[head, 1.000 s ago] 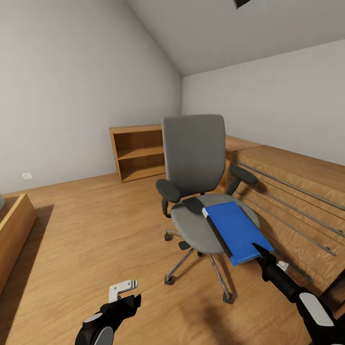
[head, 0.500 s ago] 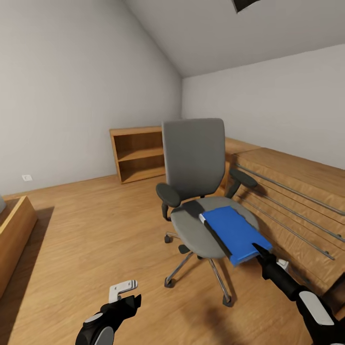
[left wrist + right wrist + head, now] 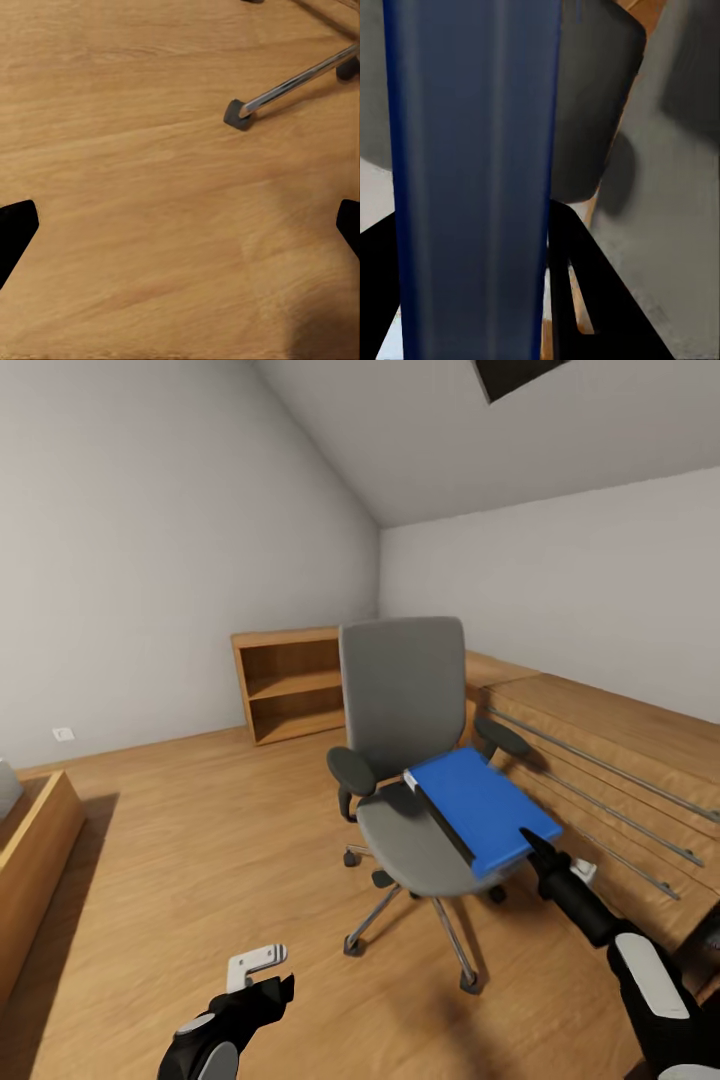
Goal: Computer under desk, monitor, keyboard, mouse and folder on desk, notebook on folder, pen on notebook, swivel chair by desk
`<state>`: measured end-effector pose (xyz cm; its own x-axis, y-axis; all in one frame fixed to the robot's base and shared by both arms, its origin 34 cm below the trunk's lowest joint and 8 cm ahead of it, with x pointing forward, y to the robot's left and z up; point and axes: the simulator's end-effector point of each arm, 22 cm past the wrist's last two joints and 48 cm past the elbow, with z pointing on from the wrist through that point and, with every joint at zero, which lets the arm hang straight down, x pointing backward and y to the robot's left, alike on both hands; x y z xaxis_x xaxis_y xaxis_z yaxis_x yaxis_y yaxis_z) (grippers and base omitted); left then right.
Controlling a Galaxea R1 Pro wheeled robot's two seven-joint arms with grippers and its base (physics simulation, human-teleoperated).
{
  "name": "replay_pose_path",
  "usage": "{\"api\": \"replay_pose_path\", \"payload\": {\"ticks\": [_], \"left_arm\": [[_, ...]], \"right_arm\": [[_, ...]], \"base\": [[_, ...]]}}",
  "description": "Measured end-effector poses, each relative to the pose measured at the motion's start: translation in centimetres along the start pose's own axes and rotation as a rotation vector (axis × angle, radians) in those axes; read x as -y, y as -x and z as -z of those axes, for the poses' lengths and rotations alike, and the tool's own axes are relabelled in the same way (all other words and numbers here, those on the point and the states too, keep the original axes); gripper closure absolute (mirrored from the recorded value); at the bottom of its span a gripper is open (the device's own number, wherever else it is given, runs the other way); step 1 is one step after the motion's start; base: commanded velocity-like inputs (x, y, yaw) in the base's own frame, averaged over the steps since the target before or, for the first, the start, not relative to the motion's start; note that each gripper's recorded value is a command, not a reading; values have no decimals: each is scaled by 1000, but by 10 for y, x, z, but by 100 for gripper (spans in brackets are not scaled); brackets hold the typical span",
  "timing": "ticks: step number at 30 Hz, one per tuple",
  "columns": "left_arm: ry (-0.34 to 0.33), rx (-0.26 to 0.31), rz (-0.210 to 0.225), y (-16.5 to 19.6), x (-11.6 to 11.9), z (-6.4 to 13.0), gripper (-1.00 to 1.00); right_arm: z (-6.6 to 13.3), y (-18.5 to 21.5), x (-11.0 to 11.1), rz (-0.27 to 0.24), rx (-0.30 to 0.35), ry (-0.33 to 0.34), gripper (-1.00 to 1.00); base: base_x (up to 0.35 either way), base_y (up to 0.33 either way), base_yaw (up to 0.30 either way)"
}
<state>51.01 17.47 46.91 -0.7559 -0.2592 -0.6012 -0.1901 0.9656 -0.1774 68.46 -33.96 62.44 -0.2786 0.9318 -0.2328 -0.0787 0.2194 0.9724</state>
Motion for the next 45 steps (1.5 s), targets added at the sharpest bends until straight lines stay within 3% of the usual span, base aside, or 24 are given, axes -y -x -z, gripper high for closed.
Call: {"api": "replay_pose_path", "payload": {"ticks": [9,13,15,19,21,25,35,37,41,42,45], "left_arm": [[-1,-5,0,14,5,12,-100],[5,-20,-3,14,5,14,-100],[11,-35,-7,11,4,15,-100],[15,-43,-9,14,4,19,-100],[16,-44,-10,17,5,21,-100],[17,-45,-11,23,7,26,-100],[17,-46,-11,39,11,40,-100],[18,-46,-11,42,12,43,-100],[20,-52,-11,45,13,48,-100],[24,-60,-13,44,12,48,-100],[71,-153,-26,7,-6,37,-100]], "right_arm": [[1,-11,-69,64,13,96,100],[9,-2,-84,116,61,80,100],[21,5,-96,163,121,66,100],[35,1,-114,190,181,27,100],[41,-5,-114,186,194,-12,100],[44,-7,-120,178,196,-29,100],[41,-3,-149,168,196,13,100],[41,-1,-158,121,206,40,100],[40,2,-168,97,211,53,100],[39,3,-171,94,211,55,100],[39,7,-177,93,216,55,100]], "base": [[-193,0,0],[-21,0,0],[-7,0,0],[-2,0,0],[0,0,0],[0,0,0],[0,0,0],[0,0,0],[0,0,0],[0,0,0],[0,0,0]]}}
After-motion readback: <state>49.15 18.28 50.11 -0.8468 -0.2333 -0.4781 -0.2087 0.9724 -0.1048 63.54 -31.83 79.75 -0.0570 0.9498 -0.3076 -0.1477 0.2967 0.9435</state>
